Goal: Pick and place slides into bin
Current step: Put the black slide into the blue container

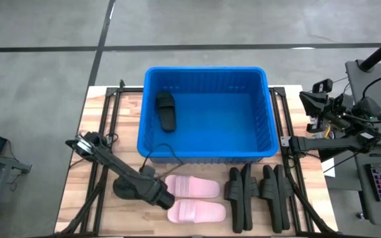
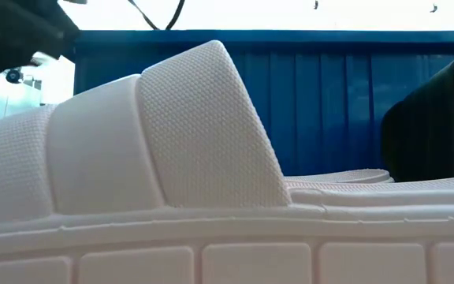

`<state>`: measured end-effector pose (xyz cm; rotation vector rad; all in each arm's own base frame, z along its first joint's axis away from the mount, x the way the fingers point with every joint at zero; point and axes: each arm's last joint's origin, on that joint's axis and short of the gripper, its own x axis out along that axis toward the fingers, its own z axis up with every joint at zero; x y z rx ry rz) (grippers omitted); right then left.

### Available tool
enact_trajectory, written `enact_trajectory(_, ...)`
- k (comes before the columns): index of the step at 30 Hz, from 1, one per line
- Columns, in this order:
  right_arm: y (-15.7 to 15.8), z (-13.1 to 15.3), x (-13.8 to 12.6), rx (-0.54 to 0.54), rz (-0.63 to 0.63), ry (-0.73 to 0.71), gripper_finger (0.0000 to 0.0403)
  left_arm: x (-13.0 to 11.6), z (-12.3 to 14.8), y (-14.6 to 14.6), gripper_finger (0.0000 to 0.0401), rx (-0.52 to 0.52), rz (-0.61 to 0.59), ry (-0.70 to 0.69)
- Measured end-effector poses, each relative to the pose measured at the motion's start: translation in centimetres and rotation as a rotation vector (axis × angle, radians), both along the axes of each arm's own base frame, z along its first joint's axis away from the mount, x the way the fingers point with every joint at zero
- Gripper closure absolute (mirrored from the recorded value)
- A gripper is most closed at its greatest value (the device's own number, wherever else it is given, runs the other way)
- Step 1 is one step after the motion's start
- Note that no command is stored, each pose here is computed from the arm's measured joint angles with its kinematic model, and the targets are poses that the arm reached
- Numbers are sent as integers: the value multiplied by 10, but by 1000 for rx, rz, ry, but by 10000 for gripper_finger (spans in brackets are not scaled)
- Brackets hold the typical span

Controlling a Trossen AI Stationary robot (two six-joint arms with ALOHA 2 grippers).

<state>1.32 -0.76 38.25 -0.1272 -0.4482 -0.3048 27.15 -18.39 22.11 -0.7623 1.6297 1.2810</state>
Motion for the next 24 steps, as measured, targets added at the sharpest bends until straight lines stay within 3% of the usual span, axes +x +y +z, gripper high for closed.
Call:
enact_trajectory(15,0,0,0,3,2,-2,374,0,-54,-12,44,56,18,208)
enact_trajectory(20,0,0,0,3,2,-2,374,-5,-63,-10,47,67,59,262)
enact_trajectory(24,0,0,0,3,3,-2,374,-7,-65,-9,71,77,56,269)
